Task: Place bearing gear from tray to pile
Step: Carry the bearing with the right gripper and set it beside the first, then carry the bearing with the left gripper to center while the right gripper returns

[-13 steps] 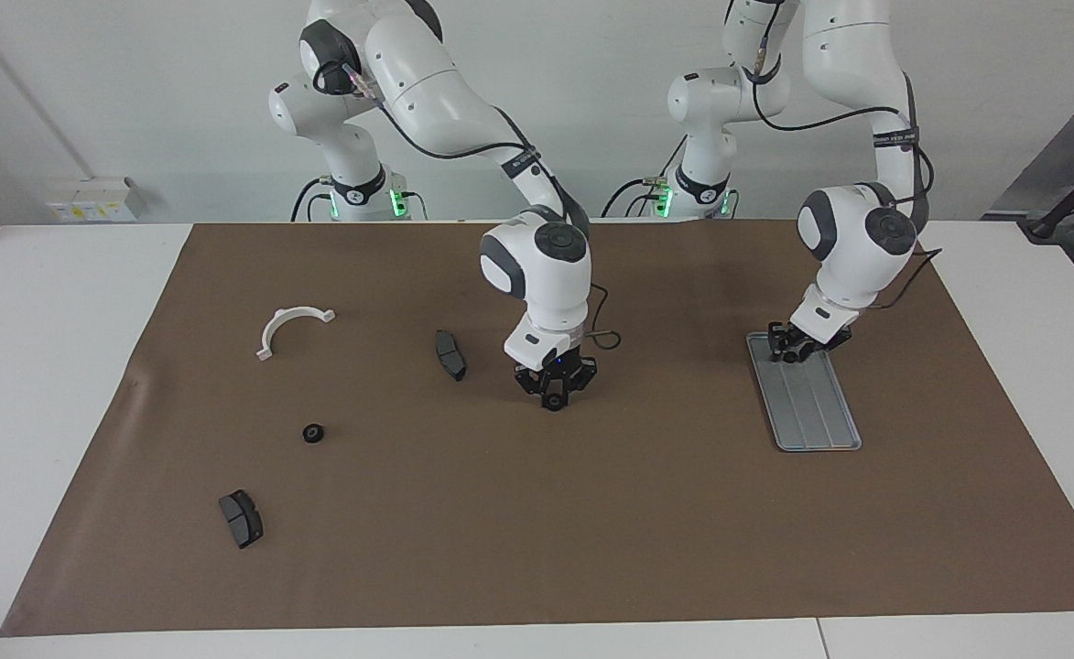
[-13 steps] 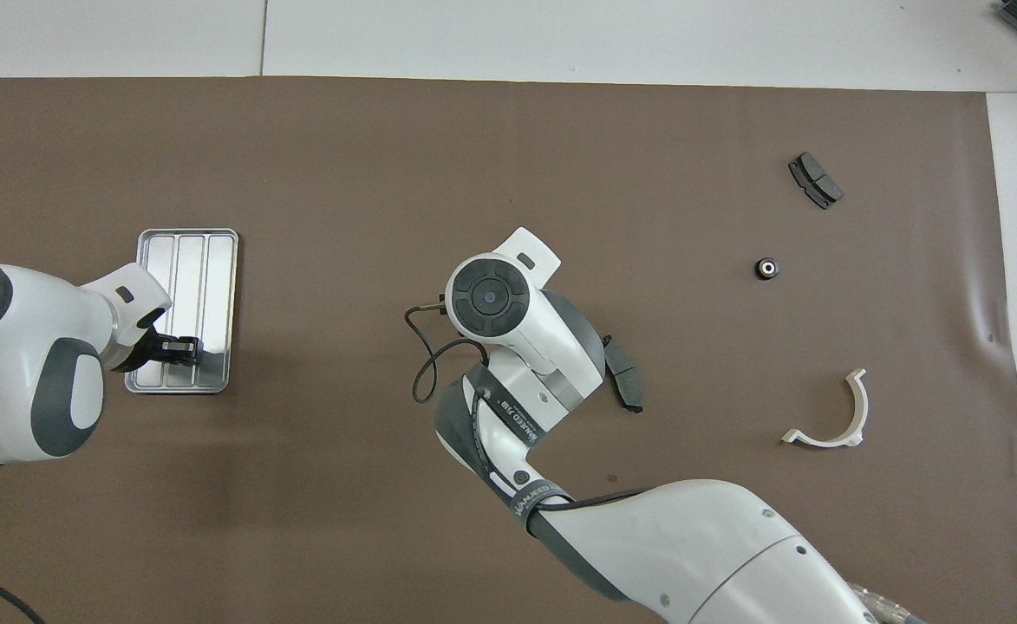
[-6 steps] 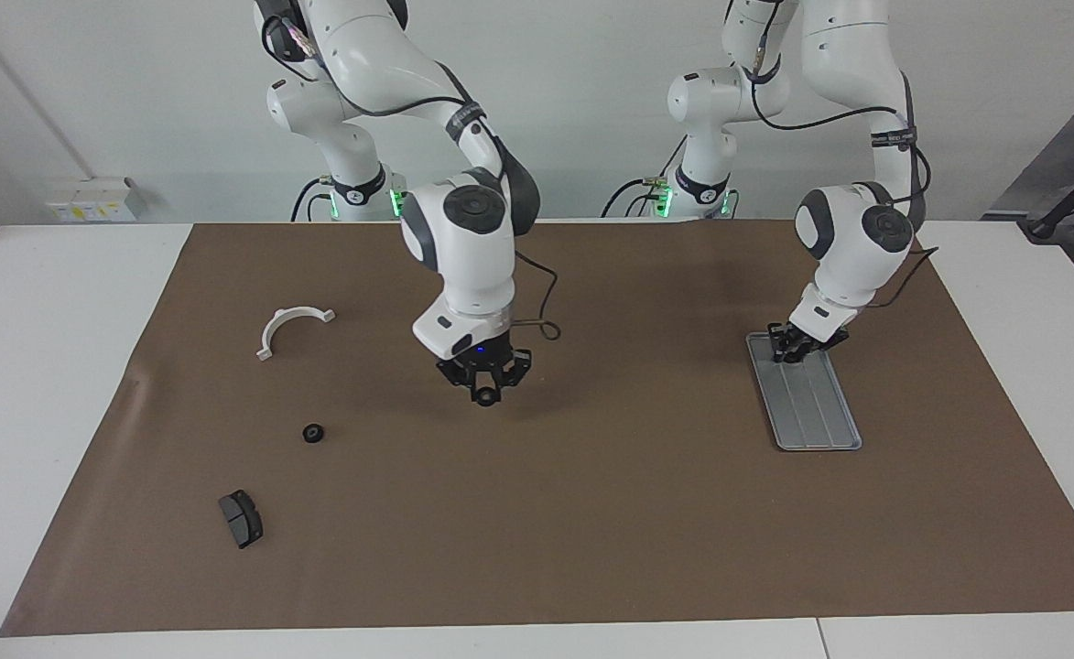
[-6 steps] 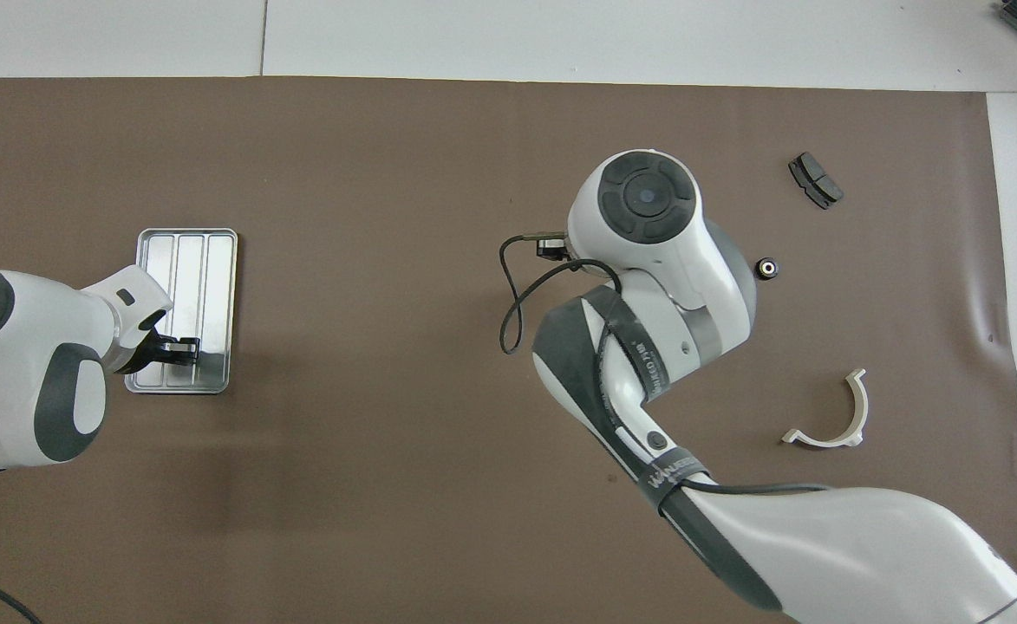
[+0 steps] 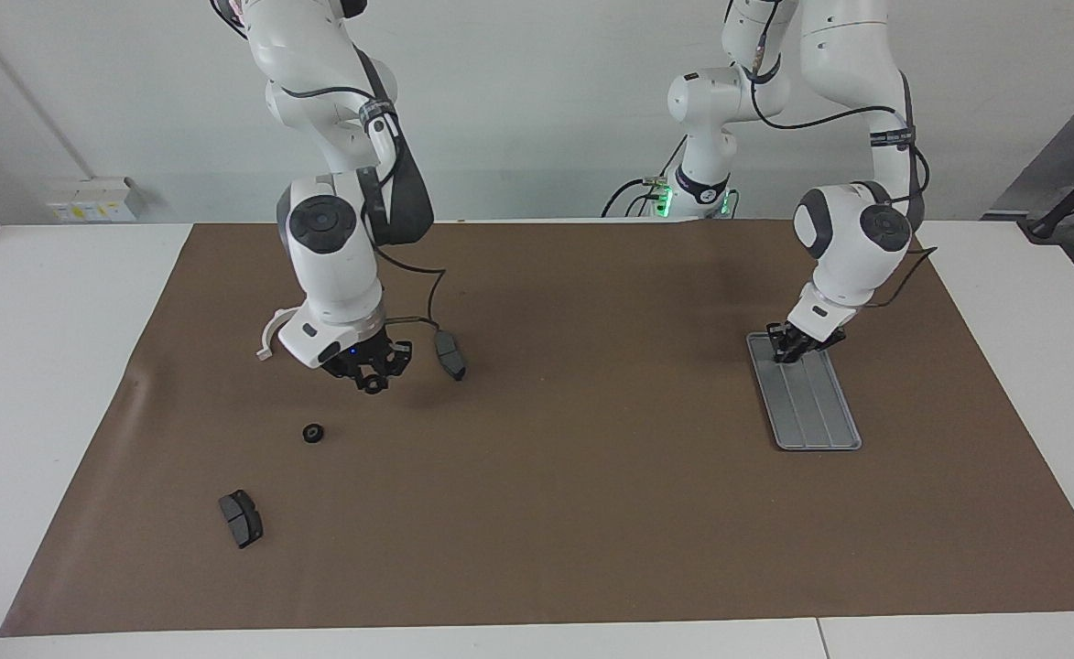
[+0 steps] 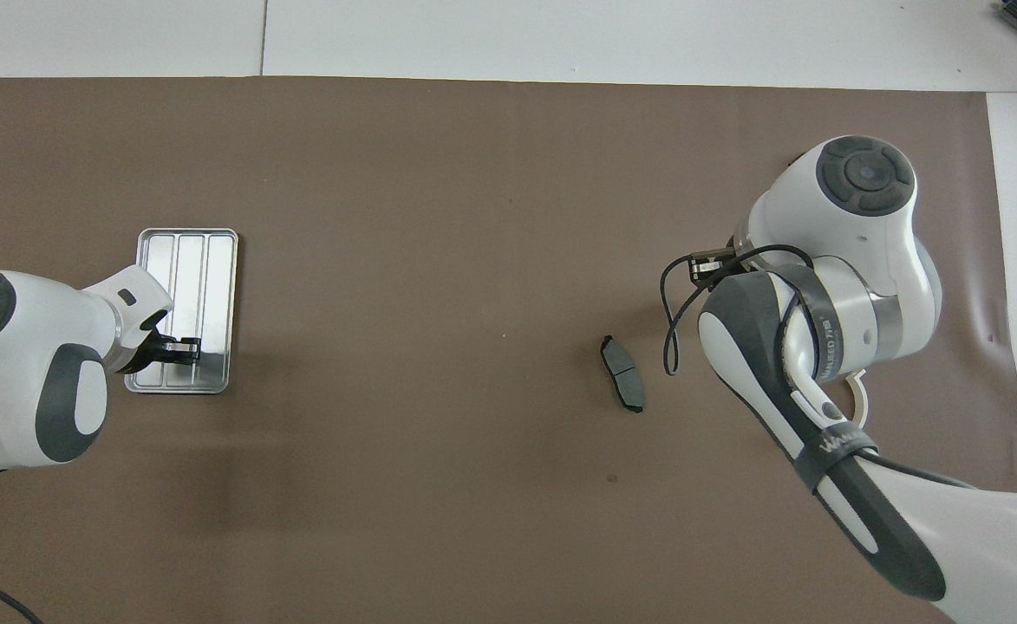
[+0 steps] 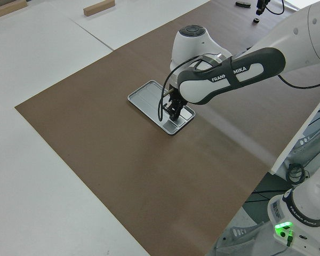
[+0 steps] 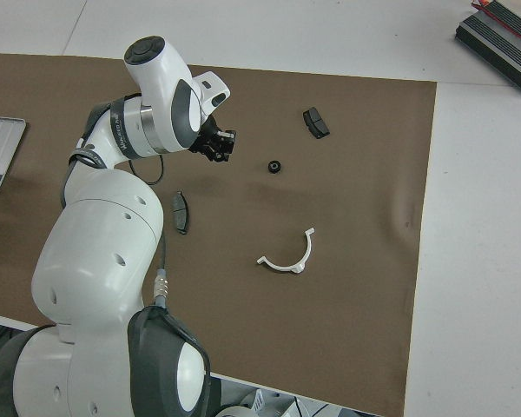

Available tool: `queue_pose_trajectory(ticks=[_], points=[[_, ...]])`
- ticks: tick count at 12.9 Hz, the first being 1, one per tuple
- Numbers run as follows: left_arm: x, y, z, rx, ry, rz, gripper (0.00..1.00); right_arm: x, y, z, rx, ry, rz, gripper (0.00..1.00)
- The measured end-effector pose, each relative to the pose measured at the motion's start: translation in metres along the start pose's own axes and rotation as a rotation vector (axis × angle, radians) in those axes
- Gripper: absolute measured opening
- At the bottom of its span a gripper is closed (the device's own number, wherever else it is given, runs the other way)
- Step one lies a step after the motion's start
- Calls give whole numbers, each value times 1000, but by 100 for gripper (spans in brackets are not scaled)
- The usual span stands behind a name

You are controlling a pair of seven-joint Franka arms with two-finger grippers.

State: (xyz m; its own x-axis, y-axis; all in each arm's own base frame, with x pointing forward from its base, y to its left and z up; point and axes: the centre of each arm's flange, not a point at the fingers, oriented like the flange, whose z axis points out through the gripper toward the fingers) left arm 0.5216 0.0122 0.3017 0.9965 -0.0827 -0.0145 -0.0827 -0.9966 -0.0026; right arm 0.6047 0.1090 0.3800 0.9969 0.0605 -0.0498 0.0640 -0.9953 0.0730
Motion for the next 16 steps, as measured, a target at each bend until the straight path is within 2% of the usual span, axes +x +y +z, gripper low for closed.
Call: queue_pose_trajectory(ticks=[2, 7, 10, 11, 12, 14, 16], points=[[0, -2, 0, 0, 2, -3, 25, -17, 25, 24, 2, -38, -22, 35], [3, -2, -3, 2, 17, -15, 25, -61, 68, 81, 19, -22, -48, 35], [10, -3, -13, 4, 40, -35, 25, -71, 73, 94, 21, -26, -42, 35], [14, -3, -18, 5, 53, -35, 25, -71, 73, 94, 22, -23, -43, 39], [19, -1, -24, 5, 64, -41, 25, -71, 73, 93, 22, -21, -43, 48], [29, 16, -38, 3, 77, -67, 25, -70, 72, 89, 22, -11, -44, 74], [38, 59, -48, -4, 88, -118, 25, -64, 71, 76, 22, 21, -37, 99]])
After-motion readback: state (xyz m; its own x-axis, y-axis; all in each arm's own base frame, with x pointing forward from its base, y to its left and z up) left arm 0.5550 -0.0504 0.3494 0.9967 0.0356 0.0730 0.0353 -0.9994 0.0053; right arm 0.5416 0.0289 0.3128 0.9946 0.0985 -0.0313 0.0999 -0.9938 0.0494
